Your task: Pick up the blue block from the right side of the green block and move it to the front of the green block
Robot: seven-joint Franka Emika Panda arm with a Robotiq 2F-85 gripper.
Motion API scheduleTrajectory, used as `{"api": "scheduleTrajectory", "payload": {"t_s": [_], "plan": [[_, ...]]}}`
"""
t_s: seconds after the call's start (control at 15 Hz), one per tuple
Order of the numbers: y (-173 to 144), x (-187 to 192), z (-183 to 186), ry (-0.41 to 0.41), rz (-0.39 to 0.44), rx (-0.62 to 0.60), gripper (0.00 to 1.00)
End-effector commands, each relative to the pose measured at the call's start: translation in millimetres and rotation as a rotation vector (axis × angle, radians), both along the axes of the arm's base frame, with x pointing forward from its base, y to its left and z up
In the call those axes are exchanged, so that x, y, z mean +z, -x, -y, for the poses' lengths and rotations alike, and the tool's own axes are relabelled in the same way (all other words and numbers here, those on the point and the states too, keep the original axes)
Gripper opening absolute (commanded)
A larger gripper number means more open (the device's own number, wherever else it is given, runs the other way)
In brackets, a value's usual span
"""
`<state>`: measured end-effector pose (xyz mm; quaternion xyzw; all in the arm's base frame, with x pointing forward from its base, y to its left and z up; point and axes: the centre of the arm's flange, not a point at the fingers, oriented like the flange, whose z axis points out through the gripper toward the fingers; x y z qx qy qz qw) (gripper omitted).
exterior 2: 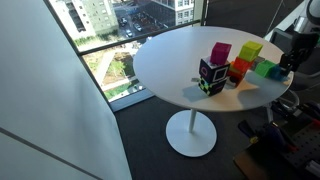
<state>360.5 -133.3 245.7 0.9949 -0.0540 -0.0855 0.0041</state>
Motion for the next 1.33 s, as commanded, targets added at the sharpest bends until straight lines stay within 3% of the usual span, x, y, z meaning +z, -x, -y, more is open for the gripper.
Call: {"api": "scheduleTrajectory", "payload": {"t_s": [0.0,0.87,0.93,1.0,1.13,1.27], "plan": [[-6.5,2.6,-6.6,0.021,-0.003,-0.015,0.32],[-10.7,-3.2,-8.7,0.04,0.003,-0.036,0.32],[-10.4,-3.0,-8.8,0.04,0.005,-0.035,0.71],[-10.3,-2.6,-8.9,0.04,0.007,-0.035,0.83],[-10.2,-1.6,-9.0,0.04,0.011,-0.032,0.96],[-9.5,0.2,-9.4,0.035,0.008,-0.027,1.0]]}}
